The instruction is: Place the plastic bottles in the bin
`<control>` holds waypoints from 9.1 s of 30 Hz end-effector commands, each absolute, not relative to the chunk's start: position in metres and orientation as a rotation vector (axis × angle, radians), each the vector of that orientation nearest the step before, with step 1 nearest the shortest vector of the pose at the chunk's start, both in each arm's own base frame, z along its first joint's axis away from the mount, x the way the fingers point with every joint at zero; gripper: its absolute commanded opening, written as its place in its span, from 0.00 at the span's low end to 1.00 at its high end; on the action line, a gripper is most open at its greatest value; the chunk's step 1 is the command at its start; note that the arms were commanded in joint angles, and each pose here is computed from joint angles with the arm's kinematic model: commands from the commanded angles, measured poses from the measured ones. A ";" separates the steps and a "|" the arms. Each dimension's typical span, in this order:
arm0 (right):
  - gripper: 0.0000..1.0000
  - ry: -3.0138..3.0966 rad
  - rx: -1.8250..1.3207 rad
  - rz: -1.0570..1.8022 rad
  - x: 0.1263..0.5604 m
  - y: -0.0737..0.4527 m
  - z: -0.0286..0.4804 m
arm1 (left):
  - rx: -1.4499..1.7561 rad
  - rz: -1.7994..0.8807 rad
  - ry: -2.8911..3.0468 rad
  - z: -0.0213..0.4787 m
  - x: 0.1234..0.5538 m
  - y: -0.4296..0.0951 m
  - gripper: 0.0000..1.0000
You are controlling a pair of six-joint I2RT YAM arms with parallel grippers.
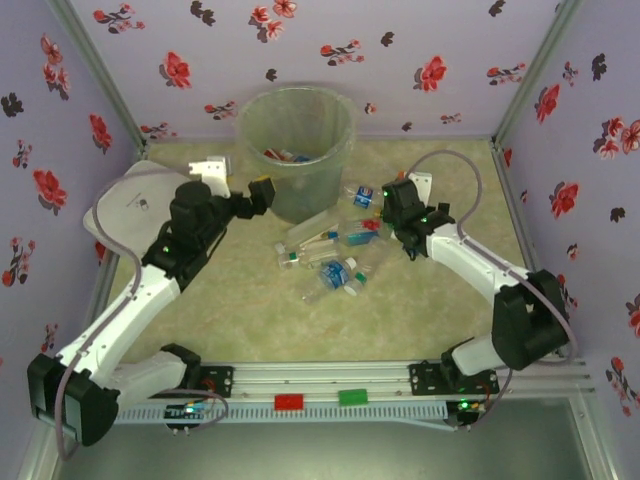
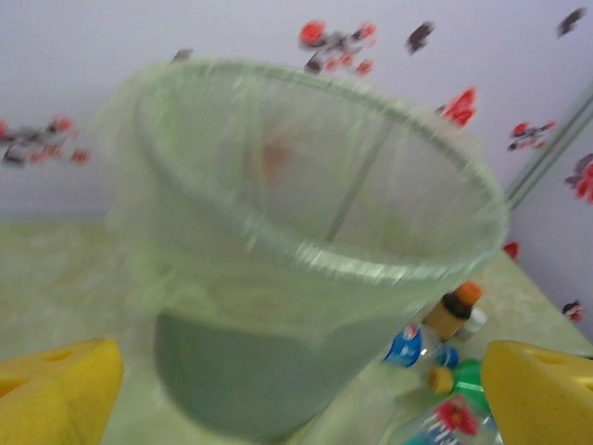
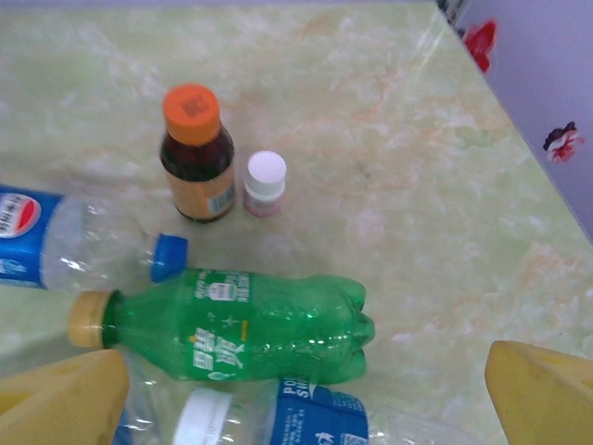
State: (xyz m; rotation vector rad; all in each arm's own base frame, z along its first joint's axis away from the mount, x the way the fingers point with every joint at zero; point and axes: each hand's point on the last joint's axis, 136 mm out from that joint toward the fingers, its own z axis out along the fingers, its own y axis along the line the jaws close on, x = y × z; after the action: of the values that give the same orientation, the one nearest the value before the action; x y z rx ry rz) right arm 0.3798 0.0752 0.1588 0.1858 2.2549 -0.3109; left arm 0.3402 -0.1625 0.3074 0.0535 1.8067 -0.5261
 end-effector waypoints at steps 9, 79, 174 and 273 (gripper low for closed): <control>0.99 2.565 0.173 -0.126 0.361 0.058 0.099 | -0.332 -0.579 1.962 0.190 0.312 -0.125 1.00; 0.40 2.025 0.106 0.730 0.361 0.161 0.295 | -0.312 -0.645 2.097 0.136 0.324 -0.150 1.00; 1.00 2.182 0.239 0.270 0.348 0.110 0.192 | 0.606 -0.376 2.566 0.056 0.224 -0.325 0.81; 1.00 2.264 0.454 0.511 0.320 0.129 0.118 | 0.512 -0.381 2.018 0.363 0.457 -0.287 1.00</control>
State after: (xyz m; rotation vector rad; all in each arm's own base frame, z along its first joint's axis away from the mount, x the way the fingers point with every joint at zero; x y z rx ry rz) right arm 0.3242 0.1333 0.1306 0.4231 2.2272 0.5779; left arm 0.4735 -0.2913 0.3209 0.5183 2.1233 -0.3584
